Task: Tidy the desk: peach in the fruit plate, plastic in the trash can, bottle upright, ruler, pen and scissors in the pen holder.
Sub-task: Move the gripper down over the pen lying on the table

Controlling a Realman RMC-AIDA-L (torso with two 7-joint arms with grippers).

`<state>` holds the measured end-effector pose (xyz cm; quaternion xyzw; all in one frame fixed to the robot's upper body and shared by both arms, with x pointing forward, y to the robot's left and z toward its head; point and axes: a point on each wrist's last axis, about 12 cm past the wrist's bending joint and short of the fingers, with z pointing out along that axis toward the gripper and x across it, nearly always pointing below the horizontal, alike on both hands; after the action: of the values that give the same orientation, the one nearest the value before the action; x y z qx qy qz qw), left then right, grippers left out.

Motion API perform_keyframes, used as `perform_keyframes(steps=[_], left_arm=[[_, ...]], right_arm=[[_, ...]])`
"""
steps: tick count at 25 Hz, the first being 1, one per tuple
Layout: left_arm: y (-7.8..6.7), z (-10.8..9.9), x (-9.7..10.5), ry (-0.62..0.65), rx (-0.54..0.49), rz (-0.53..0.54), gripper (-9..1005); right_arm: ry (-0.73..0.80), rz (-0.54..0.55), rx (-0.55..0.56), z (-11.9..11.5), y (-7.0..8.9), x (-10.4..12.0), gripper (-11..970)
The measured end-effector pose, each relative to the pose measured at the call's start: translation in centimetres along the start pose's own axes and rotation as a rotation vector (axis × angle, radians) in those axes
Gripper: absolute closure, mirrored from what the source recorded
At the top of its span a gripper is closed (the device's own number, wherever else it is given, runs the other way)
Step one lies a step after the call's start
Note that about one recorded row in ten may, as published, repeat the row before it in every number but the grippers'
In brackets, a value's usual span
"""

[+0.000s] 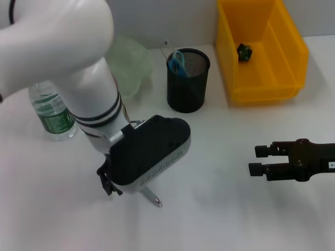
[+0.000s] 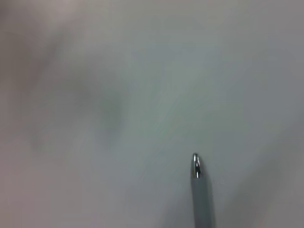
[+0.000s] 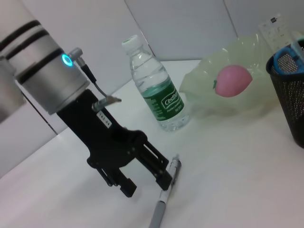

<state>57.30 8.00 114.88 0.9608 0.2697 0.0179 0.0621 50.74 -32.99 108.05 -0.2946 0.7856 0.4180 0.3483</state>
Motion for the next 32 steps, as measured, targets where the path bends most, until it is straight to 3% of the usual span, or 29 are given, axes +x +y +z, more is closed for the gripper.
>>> perform_keyframes(steps=[16, 22, 32], left_arm=[[0.6, 1.3, -0.3, 0.002, -0.016, 0.02, 279], [0.6, 2.0, -0.3, 0.008, -0.009, 0.023, 473], [0.7, 2.2, -0.1, 0.016, -0.013, 0.012, 537]], right_arm=[[0.002, -0.013, -0.009, 0.7, 0.1, -0.2, 221], [0.0, -0.019, -0.01, 0.8, 0.1, -0.2, 221], [-0.002, -0.023, -0.015, 1.1, 0.2, -0.3, 221]])
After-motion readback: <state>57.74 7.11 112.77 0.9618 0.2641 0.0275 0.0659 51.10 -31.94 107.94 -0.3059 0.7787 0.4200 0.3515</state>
